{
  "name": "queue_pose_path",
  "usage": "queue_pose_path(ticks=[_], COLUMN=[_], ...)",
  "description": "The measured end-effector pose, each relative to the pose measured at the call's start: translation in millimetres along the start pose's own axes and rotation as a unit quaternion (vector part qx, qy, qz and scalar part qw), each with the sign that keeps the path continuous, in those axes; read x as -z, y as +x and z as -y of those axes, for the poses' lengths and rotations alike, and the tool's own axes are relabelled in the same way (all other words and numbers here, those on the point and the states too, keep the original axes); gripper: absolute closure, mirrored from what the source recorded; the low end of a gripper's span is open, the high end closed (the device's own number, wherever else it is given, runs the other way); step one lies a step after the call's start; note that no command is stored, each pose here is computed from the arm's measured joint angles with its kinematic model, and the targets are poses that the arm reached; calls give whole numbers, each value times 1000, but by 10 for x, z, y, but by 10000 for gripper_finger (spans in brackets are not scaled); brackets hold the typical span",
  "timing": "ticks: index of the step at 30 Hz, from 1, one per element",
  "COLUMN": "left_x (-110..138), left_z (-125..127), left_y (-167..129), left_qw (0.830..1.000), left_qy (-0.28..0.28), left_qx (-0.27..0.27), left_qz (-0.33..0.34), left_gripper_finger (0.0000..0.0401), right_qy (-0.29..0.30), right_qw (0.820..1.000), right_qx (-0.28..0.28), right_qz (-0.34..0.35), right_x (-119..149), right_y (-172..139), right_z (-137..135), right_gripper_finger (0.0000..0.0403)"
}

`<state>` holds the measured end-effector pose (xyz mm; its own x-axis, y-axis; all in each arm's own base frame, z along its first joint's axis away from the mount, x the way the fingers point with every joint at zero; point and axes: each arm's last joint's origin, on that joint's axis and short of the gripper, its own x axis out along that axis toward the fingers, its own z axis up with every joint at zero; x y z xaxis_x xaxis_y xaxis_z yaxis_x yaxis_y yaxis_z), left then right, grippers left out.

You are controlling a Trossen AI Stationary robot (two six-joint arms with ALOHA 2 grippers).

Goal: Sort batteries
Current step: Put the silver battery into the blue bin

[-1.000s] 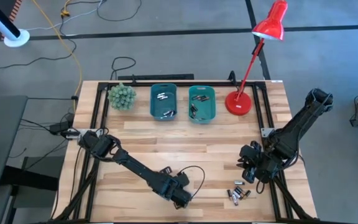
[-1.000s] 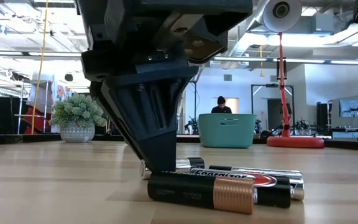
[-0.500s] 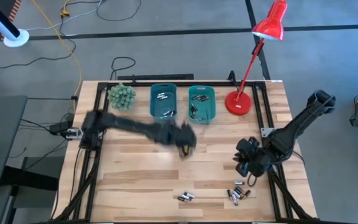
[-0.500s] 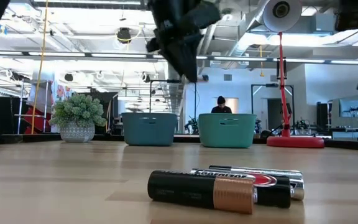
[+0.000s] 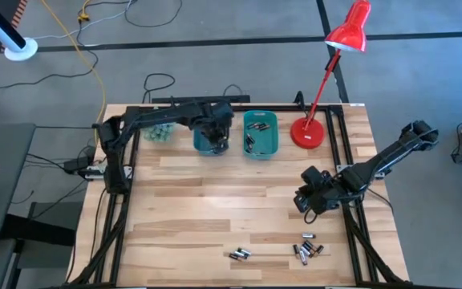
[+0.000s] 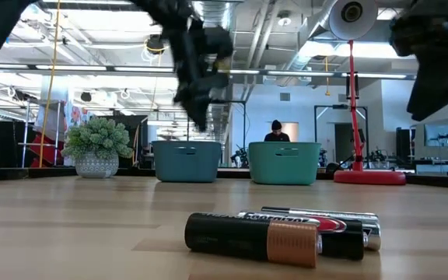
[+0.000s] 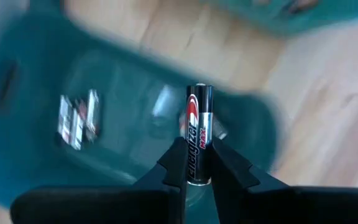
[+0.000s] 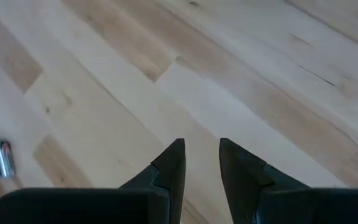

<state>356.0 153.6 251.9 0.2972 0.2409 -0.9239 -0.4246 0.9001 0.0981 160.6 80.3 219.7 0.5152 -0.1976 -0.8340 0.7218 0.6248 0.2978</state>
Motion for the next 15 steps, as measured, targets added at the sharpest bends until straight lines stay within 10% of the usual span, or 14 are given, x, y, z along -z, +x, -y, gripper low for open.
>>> queue_pose_path(ticks=[15], left_x=[298], left_z=[-423], left_y=[553], left_qw=[998], left_qy=[4], left_qx=[55], left_qz=[-23], left_gripper_finger=[363], right_qy=[67], right_qw=[997], right_qx=[26], right_qz=[17], right_x=[-173], right_y=[76], right_z=[58], right_gripper_finger=[287])
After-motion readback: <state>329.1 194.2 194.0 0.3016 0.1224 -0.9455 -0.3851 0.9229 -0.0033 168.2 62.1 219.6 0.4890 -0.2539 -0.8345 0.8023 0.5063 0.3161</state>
